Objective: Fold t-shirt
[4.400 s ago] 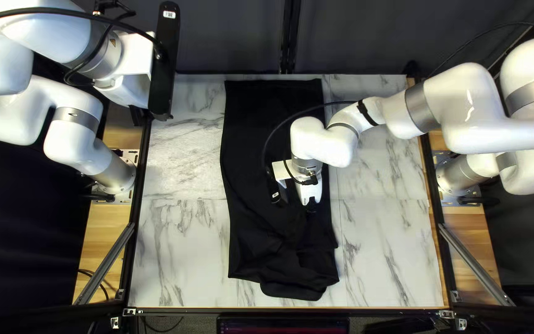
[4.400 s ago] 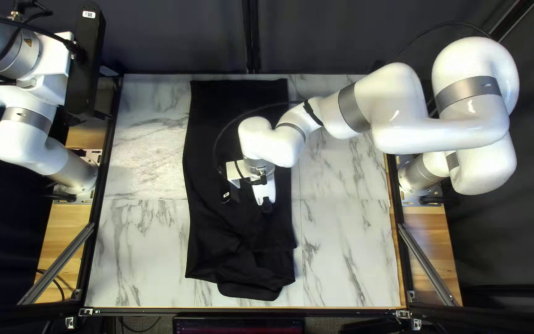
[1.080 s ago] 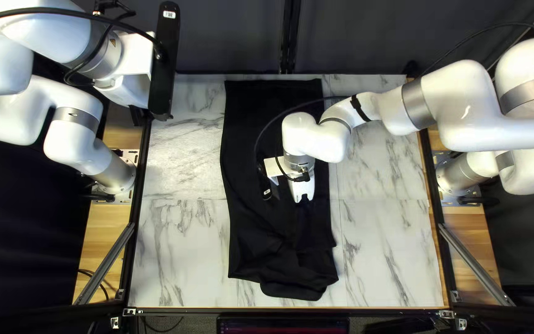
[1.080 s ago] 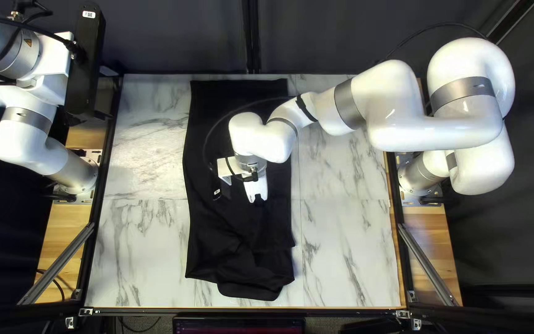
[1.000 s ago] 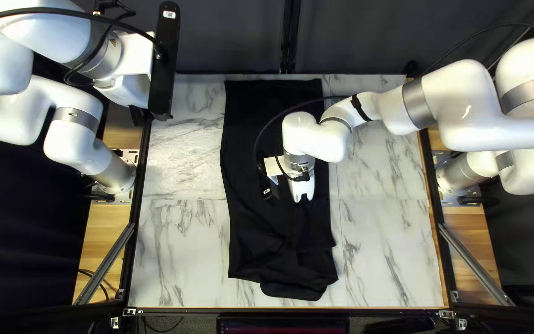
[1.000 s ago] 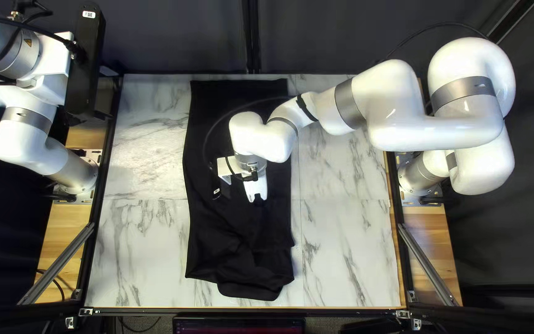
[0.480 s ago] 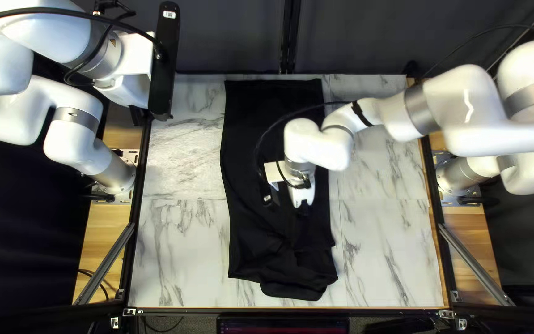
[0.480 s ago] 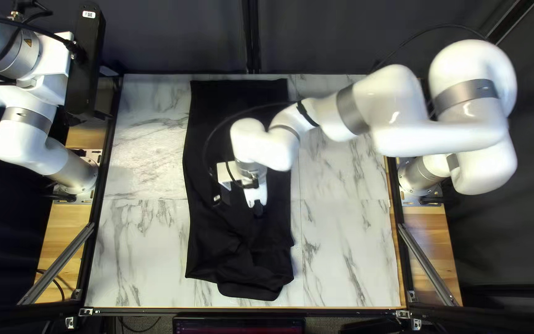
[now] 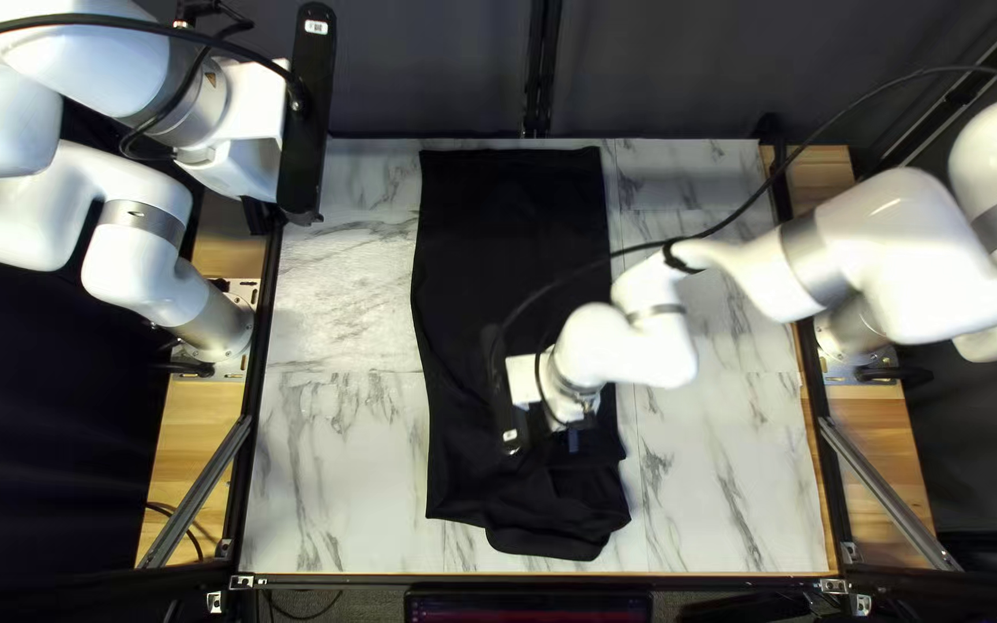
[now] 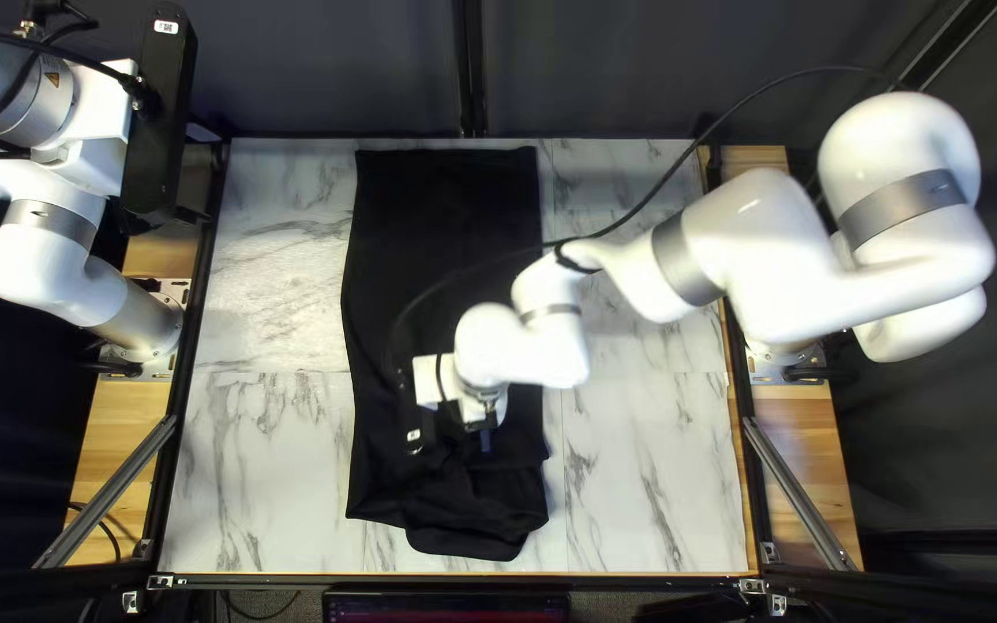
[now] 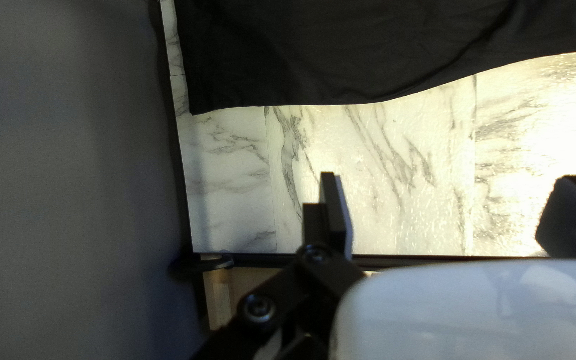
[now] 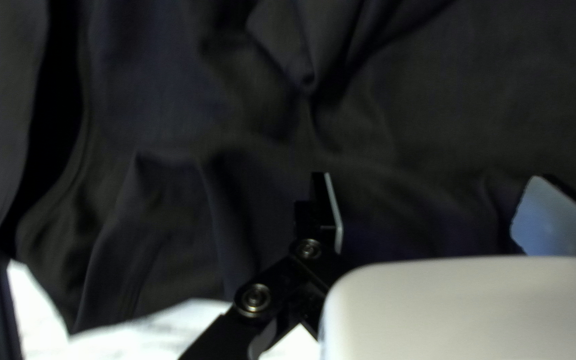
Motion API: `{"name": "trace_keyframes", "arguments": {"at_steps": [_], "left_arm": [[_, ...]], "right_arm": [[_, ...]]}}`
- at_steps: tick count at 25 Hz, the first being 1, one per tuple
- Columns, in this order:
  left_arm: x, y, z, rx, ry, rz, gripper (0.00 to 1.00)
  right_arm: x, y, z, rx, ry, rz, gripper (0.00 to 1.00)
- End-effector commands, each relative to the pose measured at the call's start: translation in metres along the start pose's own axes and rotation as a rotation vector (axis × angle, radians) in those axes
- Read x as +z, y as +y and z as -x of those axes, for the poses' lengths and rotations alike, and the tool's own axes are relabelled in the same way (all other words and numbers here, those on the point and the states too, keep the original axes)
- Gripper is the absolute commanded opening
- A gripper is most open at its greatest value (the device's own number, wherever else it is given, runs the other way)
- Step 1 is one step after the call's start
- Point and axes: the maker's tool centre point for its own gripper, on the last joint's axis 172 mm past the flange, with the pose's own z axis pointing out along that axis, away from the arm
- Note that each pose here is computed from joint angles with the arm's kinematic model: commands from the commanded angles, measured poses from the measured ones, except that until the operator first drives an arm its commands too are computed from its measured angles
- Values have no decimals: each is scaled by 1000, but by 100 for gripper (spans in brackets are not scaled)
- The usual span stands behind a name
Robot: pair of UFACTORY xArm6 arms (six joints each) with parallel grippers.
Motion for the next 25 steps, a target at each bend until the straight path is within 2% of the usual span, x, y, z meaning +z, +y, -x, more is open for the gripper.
{"name": "trace_keyframes", "arguments": {"at_steps": [1, 7, 11, 16, 18, 19, 25], "left_arm": [[0, 0, 0, 0, 0, 0, 100], [0, 0, 0, 0, 0, 0, 100], [0, 0, 0, 0, 0, 0, 100], [0, 0, 0, 0, 0, 0, 100], [0, 0, 0, 0, 0, 0, 100], [0, 0, 0, 0, 0, 0, 100], [0, 0, 0, 0, 0, 0, 100]], "right_arm": [[1, -29, -3, -12, 6, 15, 100], [-24, -64, -9, -21, 23, 38, 100], [-37, -65, -4, -18, 25, 57, 100], [-57, -41, 19, 16, 12, 86, 100], [-63, -19, 32, 39, 4, 97, 100], [-64, -16, 33, 44, 3, 99, 100], [-54, 43, 44, 67, 9, 103, 100]]}}
